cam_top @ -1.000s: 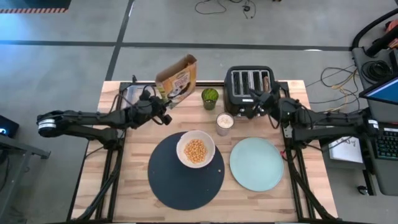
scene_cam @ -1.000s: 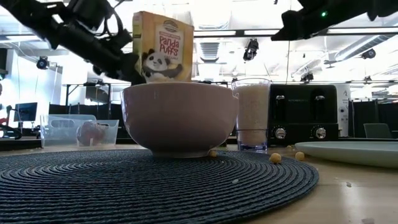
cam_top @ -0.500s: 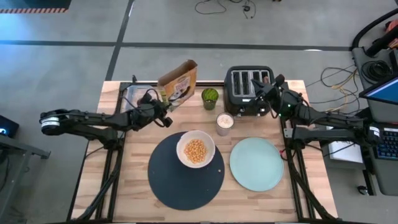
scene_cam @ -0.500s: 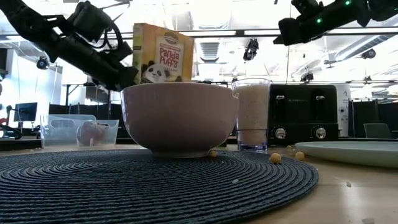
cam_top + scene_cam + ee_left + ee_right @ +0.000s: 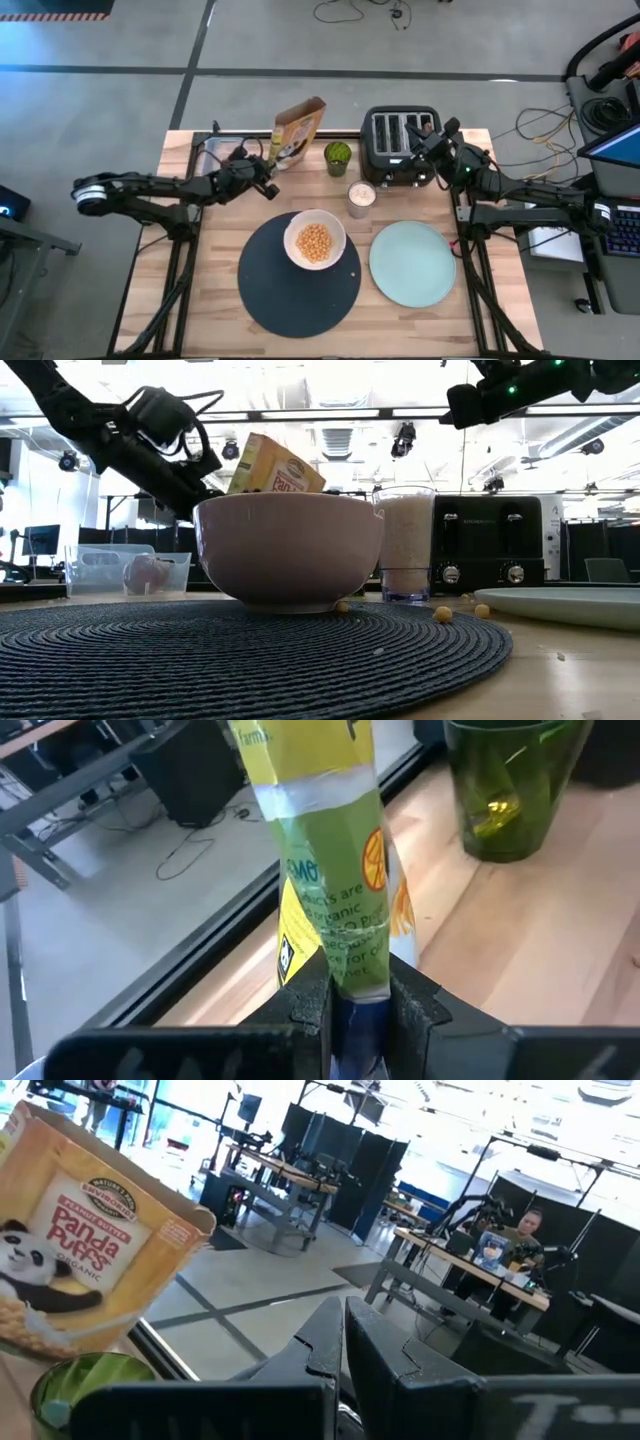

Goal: Arrange a breakfast setting
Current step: Pour the cereal from the yellow cereal box into the white bowl

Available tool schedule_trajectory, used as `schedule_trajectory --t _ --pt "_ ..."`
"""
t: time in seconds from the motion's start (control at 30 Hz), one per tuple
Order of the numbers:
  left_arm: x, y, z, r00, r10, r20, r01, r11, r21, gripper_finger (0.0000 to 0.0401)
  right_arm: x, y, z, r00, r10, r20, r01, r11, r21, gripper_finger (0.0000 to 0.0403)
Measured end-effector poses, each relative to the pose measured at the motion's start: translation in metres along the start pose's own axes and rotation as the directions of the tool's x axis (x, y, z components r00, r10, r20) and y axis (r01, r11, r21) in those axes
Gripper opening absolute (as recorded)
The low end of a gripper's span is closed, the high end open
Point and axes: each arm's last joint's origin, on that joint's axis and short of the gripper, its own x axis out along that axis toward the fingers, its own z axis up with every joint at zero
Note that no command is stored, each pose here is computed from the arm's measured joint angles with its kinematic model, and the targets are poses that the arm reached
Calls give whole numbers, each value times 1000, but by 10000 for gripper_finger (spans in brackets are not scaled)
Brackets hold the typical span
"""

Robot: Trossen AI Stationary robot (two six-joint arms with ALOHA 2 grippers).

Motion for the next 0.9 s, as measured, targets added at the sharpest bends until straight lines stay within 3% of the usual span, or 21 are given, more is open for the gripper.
schedule_trajectory --t 0.9 --pt "17 -9 -21 992 2 -123 -6 1000 -28 50 1 -2 -1 1000 -13 -9 12 999 -50 9"
